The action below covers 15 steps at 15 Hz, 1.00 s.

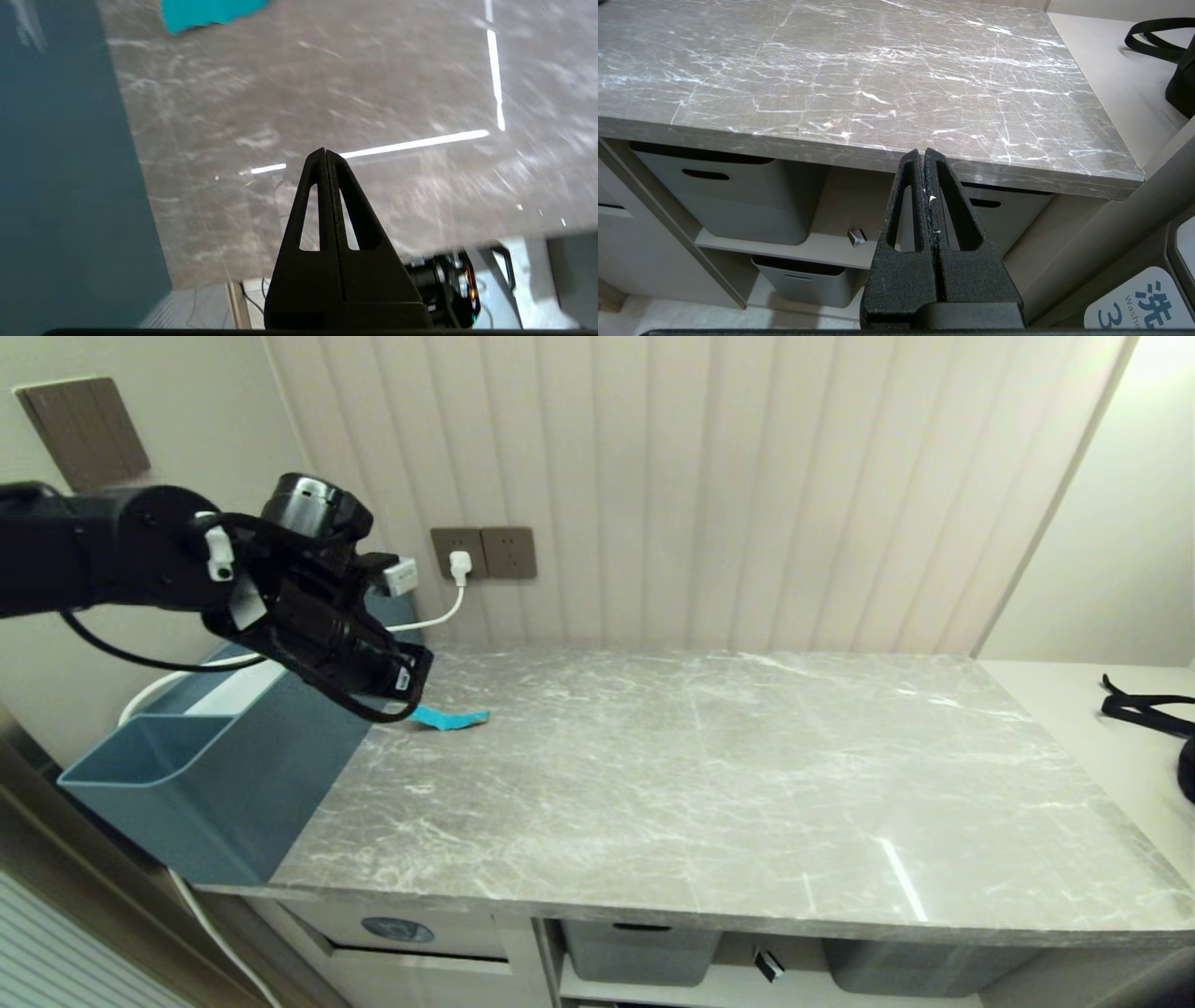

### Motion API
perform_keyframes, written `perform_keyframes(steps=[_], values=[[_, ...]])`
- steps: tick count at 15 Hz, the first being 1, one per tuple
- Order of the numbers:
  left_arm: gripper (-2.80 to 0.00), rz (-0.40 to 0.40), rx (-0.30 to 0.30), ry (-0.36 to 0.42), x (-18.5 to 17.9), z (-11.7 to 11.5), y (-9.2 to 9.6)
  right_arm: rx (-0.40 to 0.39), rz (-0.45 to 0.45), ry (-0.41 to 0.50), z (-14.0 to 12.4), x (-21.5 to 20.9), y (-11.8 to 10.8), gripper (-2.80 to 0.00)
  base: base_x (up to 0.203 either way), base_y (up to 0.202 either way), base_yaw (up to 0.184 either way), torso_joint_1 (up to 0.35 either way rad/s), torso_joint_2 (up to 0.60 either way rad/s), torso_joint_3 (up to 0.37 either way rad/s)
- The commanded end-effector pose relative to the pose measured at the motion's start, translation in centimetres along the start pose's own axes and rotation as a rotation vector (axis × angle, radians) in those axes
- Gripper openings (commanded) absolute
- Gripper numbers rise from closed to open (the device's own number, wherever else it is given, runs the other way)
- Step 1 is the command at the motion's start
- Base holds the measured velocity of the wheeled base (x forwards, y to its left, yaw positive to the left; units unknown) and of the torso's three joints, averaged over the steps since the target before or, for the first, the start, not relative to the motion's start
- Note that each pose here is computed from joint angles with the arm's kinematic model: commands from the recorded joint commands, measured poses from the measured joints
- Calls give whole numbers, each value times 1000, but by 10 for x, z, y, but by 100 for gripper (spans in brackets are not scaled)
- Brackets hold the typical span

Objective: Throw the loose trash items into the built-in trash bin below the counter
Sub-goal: Pick up the garbage

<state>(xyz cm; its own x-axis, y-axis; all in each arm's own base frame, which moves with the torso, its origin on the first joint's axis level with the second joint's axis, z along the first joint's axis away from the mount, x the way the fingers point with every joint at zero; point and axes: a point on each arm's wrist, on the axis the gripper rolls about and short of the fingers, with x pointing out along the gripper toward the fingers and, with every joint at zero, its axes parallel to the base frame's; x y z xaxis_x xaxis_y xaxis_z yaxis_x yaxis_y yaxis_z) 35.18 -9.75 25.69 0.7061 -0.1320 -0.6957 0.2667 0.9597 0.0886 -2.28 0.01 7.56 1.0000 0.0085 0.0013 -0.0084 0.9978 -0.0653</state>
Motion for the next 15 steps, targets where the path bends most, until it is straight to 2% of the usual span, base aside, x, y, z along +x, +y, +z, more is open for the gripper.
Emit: perform_keyframes(steps=[1,5,8,9,11,13,15], values=[[-280,46,-18,45,32,1,0,-1,1,1,0,0,0,-280,0,0,0,0,0,0],[-280,211,-125,61,67,4,9,-1,1,1,0,0,0,-280,0,0,0,0,0,0],[-280,262,-165,-43,92,11,29,-1,1,1,0,0,0,-280,0,0,0,0,0,0],[0,274,-161,-54,99,11,33,-1,1,1,0,0,0,-280,0,0,0,0,0,0],[0,286,-169,-75,118,9,37,-1,1,1,0,0,0,-280,0,0,0,0,0,0],[0,284,-230,-129,136,9,37,-1,1,1,0,0,0,-280,0,0,0,0,0,0],[0,282,-238,-122,146,5,37,-1,1,1,0,0,0,-280,0,0,0,0,0,0]])
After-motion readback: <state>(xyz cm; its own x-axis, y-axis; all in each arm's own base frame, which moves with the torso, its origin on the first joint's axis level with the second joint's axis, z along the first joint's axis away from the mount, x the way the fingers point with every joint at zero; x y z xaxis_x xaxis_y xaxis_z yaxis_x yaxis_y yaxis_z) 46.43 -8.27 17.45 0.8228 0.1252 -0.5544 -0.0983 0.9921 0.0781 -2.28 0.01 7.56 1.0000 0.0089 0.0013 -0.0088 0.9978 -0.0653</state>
